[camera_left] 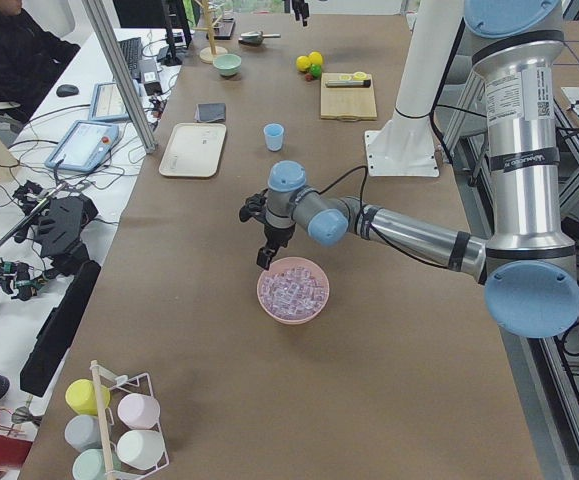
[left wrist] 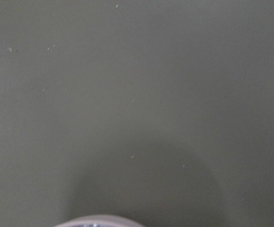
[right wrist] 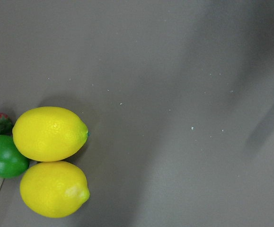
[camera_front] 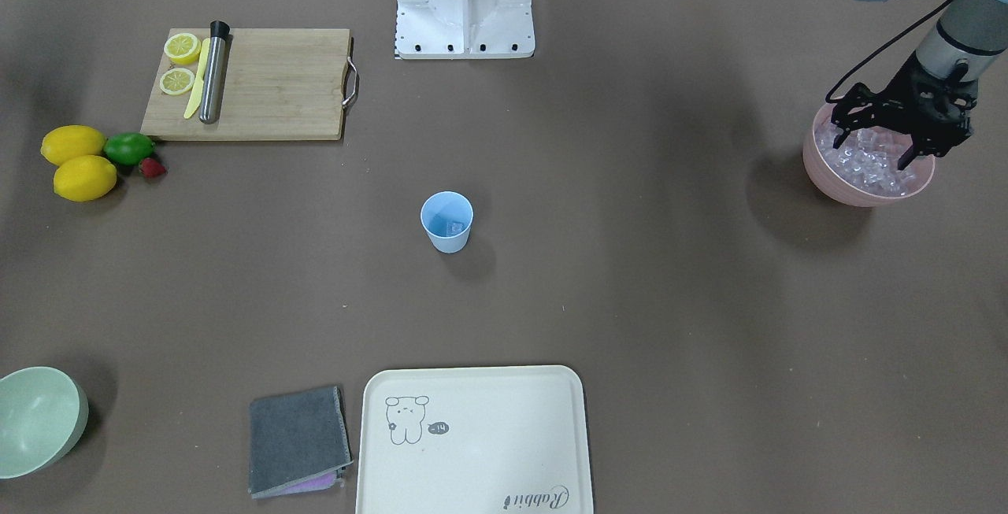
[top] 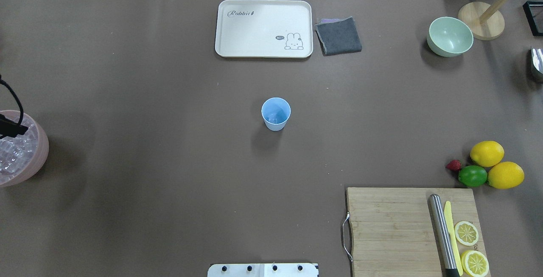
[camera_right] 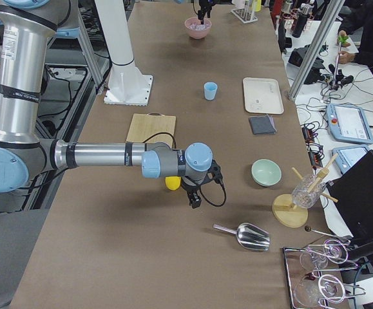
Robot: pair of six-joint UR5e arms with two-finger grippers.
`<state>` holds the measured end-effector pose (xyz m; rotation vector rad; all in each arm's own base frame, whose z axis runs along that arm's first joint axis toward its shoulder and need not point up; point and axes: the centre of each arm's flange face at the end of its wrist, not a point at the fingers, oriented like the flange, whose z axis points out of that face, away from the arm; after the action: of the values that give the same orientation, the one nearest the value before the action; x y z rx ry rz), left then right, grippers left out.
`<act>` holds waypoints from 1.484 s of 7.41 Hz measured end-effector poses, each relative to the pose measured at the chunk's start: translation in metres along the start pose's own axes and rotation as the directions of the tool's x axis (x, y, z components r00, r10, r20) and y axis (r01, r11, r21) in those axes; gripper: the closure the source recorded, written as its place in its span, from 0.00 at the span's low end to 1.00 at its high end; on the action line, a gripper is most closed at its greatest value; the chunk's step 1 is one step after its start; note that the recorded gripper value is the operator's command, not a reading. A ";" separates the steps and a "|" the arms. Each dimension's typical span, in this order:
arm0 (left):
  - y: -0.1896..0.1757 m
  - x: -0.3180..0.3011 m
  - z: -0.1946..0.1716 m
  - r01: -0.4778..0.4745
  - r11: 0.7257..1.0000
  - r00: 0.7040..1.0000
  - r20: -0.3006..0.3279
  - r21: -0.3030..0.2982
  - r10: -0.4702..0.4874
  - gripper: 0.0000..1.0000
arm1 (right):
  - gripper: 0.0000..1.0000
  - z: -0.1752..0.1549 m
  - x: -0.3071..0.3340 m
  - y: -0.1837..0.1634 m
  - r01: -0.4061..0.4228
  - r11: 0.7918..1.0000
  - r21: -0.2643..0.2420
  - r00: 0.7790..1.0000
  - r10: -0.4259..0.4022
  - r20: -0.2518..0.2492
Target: Put ice and strawberries in cup
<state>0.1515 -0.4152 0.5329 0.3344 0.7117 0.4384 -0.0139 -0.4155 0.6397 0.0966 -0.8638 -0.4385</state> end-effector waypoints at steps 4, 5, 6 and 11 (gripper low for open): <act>0.036 -0.024 0.023 0.009 0.999 1.000 0.015 -0.034 -0.008 0.30 | 0.00 0.009 0.009 0.005 -0.024 1.000 -0.013 1.000 0.024 0.000; 0.038 -0.026 0.028 0.029 0.999 1.000 0.014 -0.046 -0.028 0.33 | 0.00 0.011 0.011 0.006 -0.030 0.999 -0.018 1.000 0.030 0.000; 0.040 -0.026 0.031 0.050 0.997 0.999 0.013 -0.056 -0.049 0.41 | 0.00 0.013 0.014 0.007 -0.034 0.999 -0.021 0.999 0.034 0.000; 0.050 -0.026 0.037 0.121 0.989 0.993 0.003 -0.082 -0.121 0.41 | 0.00 0.016 0.018 0.006 -0.040 0.999 -0.026 0.999 0.040 0.002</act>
<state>0.1459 -0.3906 0.5956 0.2124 0.7096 0.3512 -0.0142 -0.4162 0.6643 0.0547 -0.8611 -0.4124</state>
